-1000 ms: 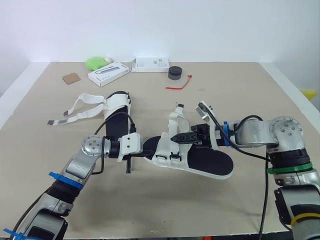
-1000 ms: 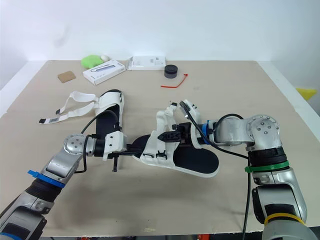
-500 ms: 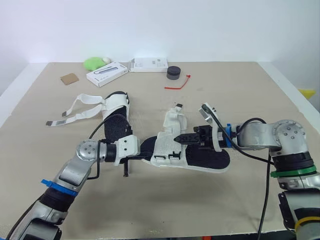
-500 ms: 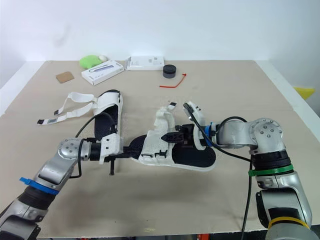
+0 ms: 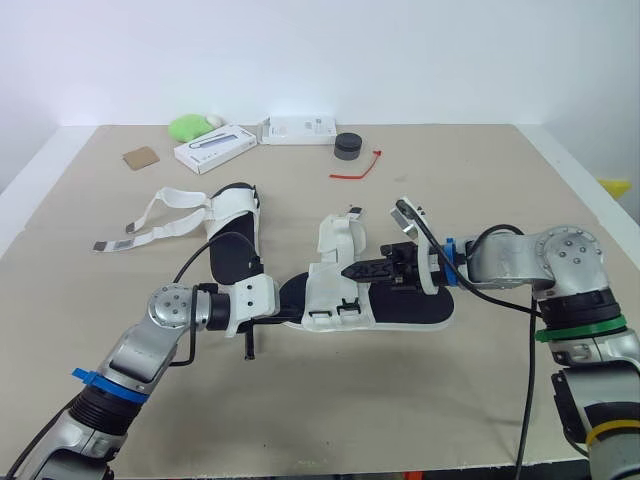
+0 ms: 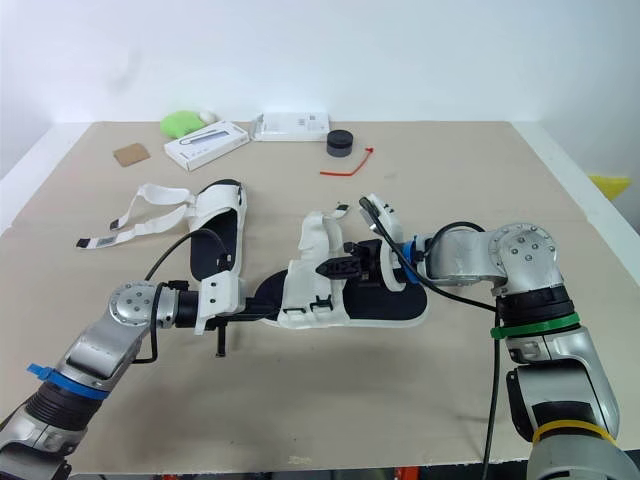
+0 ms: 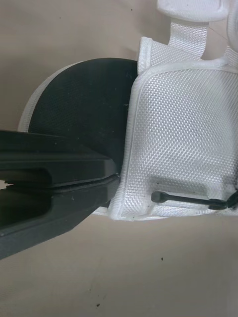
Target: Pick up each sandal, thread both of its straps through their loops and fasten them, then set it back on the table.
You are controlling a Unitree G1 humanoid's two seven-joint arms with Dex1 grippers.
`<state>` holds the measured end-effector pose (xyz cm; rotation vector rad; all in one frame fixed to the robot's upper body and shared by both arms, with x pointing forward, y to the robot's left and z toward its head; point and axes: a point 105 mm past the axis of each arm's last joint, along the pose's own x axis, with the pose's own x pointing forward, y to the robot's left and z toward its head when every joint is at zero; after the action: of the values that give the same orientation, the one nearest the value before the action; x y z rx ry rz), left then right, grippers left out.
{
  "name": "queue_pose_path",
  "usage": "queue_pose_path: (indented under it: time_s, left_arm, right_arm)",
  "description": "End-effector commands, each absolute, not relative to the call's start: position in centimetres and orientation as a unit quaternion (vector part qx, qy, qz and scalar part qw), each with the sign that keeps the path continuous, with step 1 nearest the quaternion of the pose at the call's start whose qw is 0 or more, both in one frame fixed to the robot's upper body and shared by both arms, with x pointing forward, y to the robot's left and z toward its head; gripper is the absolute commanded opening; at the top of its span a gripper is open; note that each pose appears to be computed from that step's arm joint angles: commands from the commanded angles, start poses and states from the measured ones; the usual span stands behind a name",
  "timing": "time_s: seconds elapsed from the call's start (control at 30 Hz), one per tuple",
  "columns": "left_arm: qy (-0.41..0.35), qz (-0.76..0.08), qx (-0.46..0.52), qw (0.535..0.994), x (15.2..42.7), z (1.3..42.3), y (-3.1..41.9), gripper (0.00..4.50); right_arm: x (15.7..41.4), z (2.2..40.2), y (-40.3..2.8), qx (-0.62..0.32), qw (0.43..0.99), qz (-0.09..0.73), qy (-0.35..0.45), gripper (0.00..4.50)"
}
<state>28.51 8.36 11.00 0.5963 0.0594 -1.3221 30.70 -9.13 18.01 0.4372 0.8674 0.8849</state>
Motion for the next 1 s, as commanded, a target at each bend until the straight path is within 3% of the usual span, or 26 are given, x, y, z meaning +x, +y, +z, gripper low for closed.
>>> queue_pose_path:
  time_s: [0.03,1.0]
  left_arm:
    - [0.069,-0.605,0.276,0.743,28.37,8.86,8.58,0.0]
    - [0.072,-0.603,0.292,0.738,29.17,8.37,8.71,0.0]
  right_arm:
    - [30.6,19.58,-8.69,0.209,0.786,0.436,0.385,0.15]
    - [30.69,19.68,-9.04,0.227,0.775,0.442,0.39,0.15]
